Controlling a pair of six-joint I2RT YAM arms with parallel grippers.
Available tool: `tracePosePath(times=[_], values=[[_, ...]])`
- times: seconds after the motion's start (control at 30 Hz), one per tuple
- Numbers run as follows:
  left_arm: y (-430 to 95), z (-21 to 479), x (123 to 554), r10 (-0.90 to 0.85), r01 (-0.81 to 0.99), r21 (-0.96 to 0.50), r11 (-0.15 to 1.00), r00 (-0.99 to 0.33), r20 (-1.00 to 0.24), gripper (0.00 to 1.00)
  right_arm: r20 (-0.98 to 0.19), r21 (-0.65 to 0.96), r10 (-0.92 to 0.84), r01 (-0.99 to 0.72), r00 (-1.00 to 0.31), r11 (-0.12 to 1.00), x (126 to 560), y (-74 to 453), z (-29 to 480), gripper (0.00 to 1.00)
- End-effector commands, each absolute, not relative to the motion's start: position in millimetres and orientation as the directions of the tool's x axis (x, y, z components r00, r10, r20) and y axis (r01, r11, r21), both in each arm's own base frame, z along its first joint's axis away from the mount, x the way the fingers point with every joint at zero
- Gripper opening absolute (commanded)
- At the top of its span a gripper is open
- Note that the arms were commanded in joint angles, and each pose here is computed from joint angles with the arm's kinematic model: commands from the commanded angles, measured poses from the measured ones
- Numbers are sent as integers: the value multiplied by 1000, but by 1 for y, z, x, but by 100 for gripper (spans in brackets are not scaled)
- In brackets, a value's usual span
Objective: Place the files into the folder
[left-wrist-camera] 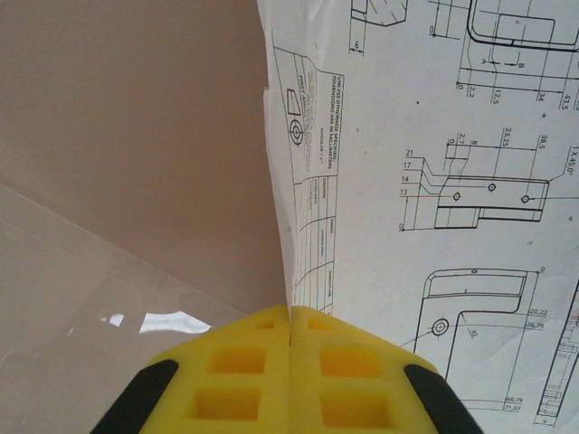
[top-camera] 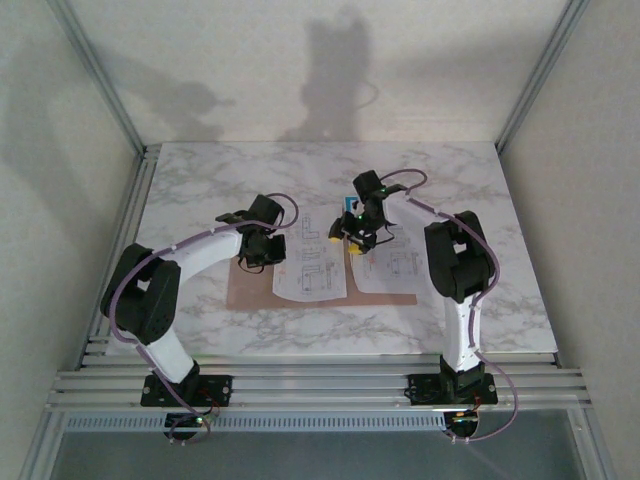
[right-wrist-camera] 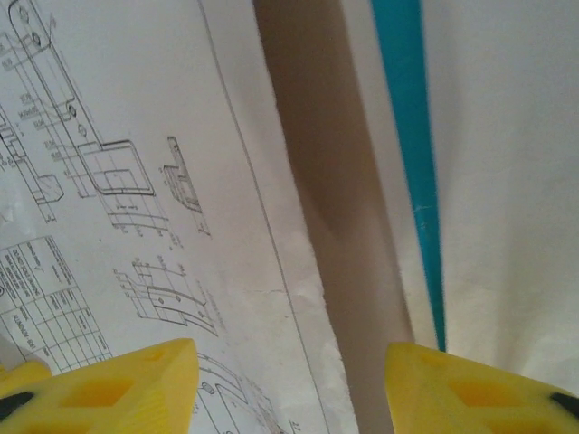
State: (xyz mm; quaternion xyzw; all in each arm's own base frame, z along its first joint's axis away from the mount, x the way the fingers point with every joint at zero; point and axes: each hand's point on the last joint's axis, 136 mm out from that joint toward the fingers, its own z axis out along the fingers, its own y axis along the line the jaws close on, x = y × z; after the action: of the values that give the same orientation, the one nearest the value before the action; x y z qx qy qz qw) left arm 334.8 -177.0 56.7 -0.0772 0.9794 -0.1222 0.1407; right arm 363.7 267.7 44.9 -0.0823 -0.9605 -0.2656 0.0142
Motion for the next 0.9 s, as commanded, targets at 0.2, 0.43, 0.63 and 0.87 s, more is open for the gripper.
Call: tracePosePath(times=[0.2,0.43,0.63,0.87], values=[[-174,54,334,-199,-132,-261,956,-947,-250,0,116,516,134,175,-984,839,361,283,33,54],[-173,48,332,-208,-142,-262,954,-948,-242,0,86,580,114,143,-990,802,365,294,58,48],[-172,44,331,-214,-151,-258,954,-948,-238,0,89,652,91,127,-992,748,357,303,83,46],[-172,42,332,-217,-155,-256,954,-947,-235,0,104,655,55,110,-993,747,335,307,80,46]])
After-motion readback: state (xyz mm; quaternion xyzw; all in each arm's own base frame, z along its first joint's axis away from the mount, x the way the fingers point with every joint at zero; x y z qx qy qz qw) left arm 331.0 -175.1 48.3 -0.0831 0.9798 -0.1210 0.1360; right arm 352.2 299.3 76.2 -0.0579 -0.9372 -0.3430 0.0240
